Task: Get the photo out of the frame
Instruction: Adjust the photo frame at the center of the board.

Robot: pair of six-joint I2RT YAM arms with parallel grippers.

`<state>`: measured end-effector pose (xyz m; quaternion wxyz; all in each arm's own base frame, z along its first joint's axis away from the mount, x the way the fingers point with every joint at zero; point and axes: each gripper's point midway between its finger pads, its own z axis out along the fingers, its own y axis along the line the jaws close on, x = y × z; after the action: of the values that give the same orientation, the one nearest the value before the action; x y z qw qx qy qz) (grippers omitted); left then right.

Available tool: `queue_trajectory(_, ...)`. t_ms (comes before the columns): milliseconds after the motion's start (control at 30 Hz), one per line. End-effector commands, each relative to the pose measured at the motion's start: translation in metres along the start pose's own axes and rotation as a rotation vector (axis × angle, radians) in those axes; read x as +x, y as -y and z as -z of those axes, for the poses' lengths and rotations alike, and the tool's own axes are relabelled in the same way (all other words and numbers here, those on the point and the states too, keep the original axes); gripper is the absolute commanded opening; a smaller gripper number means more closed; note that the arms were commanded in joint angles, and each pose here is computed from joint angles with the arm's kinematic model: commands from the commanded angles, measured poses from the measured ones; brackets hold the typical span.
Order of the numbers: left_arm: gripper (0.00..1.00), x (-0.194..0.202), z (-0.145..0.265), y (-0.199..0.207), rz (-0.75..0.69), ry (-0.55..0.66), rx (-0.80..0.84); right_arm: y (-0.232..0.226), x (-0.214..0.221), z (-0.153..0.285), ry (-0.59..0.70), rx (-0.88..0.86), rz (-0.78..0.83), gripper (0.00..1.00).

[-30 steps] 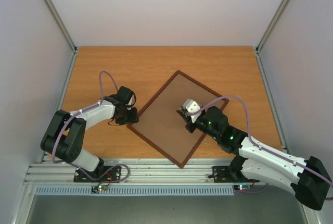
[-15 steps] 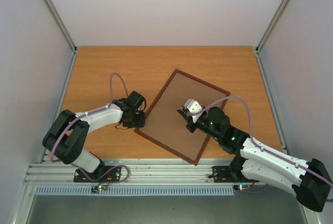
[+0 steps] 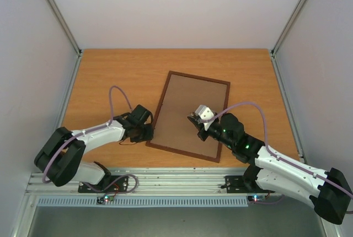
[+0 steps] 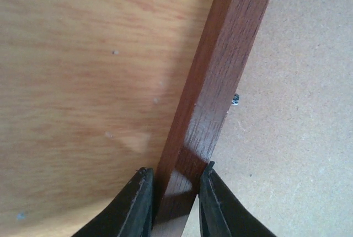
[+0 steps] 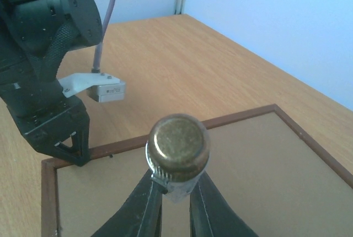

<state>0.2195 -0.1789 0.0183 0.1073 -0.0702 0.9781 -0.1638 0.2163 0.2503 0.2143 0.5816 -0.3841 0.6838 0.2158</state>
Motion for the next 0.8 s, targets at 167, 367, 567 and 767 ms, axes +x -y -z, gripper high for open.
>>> queue_trajectory(167,0.08,0.017,-0.004,-0.010,0.194,0.029,-0.025,-0.002,-0.013,0.005,0.054,-0.017,-0.020,0.01)
queue_trajectory(367,0.08,0.021,-0.007,0.002,0.245,0.055,0.007,-0.003,-0.016,0.008,0.071,-0.022,-0.021,0.01)
queue_trajectory(567,0.09,0.026,-0.008,0.007,0.298,0.073,0.031,-0.010,-0.024,0.011,0.096,-0.062,-0.034,0.01)
queue_trajectory(767,0.17,0.027,0.001,0.010,0.317,0.090,0.075,-0.013,-0.032,0.015,0.120,-0.085,-0.051,0.01)
